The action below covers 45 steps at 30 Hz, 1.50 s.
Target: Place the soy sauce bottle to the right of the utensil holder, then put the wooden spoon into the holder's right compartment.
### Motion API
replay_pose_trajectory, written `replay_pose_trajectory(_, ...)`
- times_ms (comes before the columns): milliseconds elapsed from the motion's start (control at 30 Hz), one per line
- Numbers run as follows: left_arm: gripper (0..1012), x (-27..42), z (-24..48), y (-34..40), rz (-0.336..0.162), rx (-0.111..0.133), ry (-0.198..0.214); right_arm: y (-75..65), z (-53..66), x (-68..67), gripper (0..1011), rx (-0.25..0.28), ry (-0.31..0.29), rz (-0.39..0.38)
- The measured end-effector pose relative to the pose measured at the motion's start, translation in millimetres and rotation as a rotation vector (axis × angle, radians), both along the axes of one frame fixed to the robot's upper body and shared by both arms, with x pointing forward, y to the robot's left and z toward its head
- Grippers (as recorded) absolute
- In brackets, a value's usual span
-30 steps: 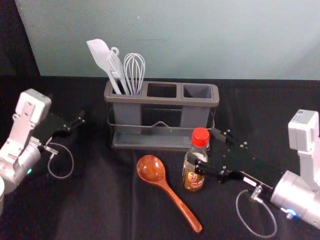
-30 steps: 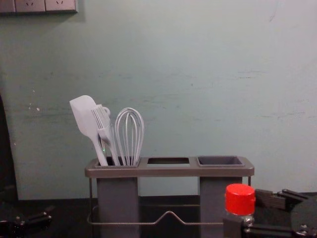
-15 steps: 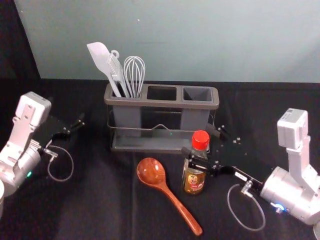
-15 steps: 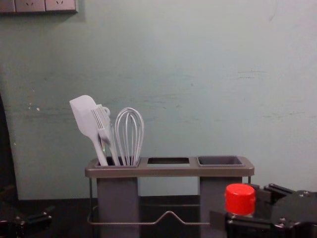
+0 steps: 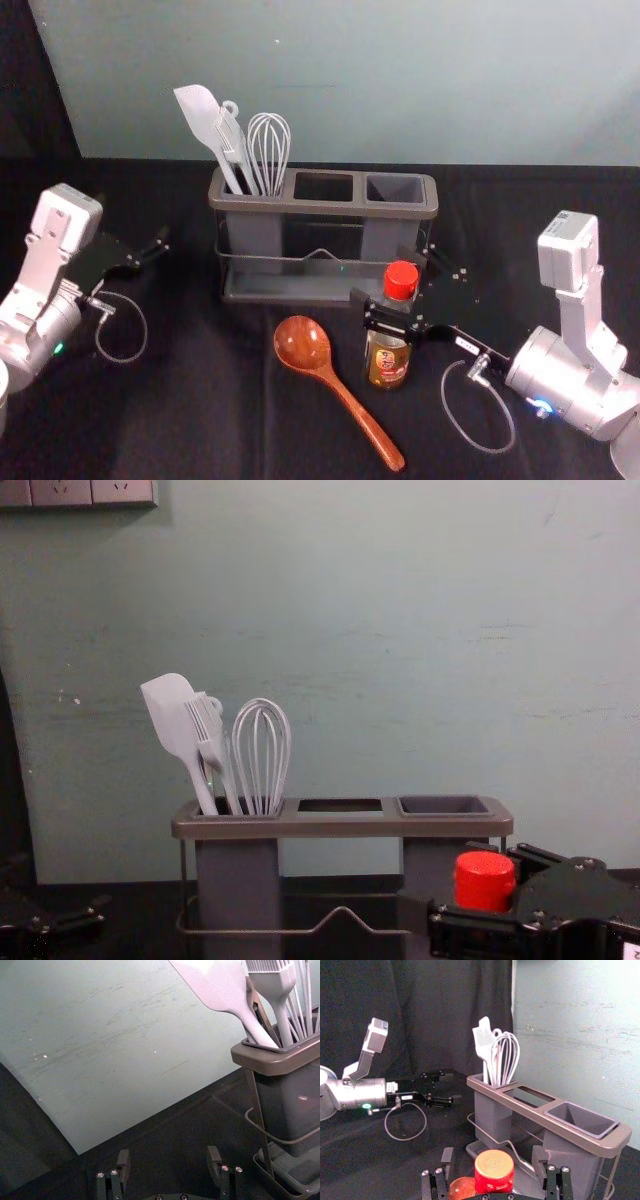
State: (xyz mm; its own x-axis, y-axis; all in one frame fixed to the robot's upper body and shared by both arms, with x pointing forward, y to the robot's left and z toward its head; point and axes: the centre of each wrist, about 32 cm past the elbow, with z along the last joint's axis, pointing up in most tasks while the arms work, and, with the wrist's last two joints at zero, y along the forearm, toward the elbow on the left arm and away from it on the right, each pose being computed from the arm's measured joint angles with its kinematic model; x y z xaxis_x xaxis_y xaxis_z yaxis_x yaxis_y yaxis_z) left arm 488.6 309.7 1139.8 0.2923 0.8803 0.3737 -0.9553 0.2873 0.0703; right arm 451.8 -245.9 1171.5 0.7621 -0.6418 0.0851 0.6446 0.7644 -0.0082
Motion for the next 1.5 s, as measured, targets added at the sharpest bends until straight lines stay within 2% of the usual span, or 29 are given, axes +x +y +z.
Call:
replay_pose_trajectory(400, 1005, 0.0, 0.0, 0.0, 0.0, 0.0, 0.0, -0.4, 0.2, -0.2, 997, -0.001, 0.0, -0.001)
replay_pose_trajectory(667, 1005, 0.0, 0.0, 0.0, 0.0, 0.0, 0.0, -0.8, 0.3, -0.4, 837, -0.002, 0.001, -0.002)
replay_pose_trajectory(867, 1005, 0.0, 0.0, 0.0, 0.0, 0.0, 0.0, -0.9, 0.4, -0.5, 630, -0.002, 0.001, -0.002)
replay_pose_trajectory(1067, 1005, 0.0, 0.0, 0.0, 0.0, 0.0, 0.0, -0.9, 0.5, -0.6, 481, -0.002, 0.001, -0.002)
replay_pose_trajectory(1100, 1005, 0.0, 0.0, 0.0, 0.0, 0.0, 0.0, -0.9, 0.5, -0.6, 409, -0.002, 0.001, -0.002)
replay_pose_trajectory(1167, 1005, 0.0, 0.0, 0.0, 0.0, 0.0, 0.0, -0.9, 0.5, -0.6, 381, -0.002, 0.001, -0.002)
replay_pose_trajectory(1500, 1005, 0.0, 0.0, 0.0, 0.0, 0.0, 0.0, -1.0, 0.5, -0.6, 381, -0.002, 0.001, -0.002)
